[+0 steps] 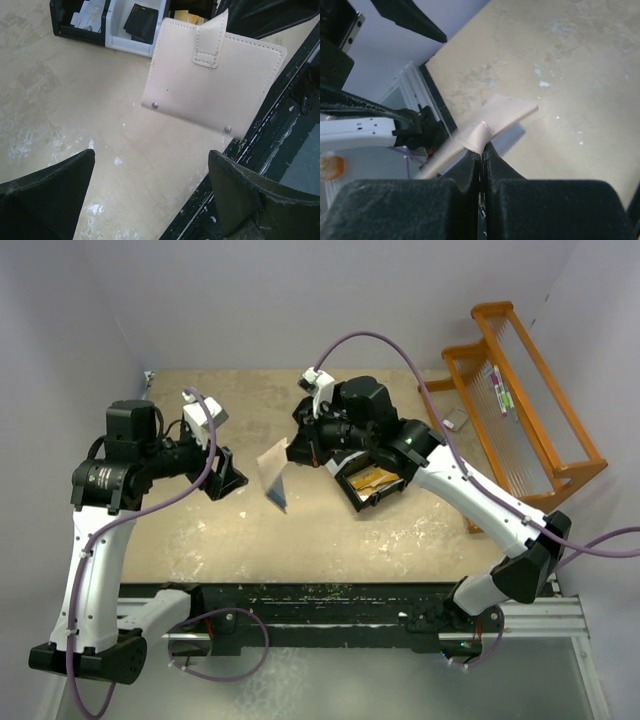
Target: Take the credit cards out of the card holder
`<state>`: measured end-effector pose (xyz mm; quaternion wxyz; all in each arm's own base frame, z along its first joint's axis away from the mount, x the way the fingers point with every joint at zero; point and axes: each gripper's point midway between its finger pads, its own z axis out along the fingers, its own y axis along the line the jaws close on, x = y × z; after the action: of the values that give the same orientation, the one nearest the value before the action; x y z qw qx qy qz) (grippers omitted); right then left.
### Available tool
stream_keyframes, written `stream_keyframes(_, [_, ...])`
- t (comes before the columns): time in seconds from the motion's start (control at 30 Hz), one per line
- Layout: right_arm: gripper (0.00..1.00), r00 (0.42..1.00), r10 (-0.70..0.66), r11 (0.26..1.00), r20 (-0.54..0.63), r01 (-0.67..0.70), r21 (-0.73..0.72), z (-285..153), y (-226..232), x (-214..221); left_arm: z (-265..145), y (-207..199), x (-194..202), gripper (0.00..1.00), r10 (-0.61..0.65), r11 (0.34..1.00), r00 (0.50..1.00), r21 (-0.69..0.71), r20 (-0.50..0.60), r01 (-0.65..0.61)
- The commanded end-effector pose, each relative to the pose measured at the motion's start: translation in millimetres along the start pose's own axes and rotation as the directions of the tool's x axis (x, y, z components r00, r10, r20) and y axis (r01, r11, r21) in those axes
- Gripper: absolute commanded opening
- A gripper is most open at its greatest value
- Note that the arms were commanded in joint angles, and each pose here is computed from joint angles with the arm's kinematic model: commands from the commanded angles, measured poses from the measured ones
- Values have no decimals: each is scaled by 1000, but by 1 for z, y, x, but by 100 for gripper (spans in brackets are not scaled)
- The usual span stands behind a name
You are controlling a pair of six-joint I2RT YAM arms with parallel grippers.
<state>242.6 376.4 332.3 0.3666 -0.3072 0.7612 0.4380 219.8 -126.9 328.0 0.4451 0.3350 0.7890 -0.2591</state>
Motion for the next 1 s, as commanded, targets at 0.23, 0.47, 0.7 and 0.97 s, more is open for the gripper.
stream_keyframes(0.23, [0,997,-41,973,68,25,230,-9,10,-24,2,-4,8,99,33,999,998,-5,47,-33])
stream_keyframes(0.47, [0,997,-27,842,76,-18,538,6,-10,-21,3,-3,11,100,33,999,998,-19,57,-32])
stream_keyframes(0.7, [0,995,-19,762,98,-49,646,42,7,-28,0,-7,12,100,43,999,995,-26,89,-41])
stream_keyframes(0.97, [0,985,62,824,162,-142,548,55,35,-27,-10,5,9,88,118,983,982,-159,150,-94])
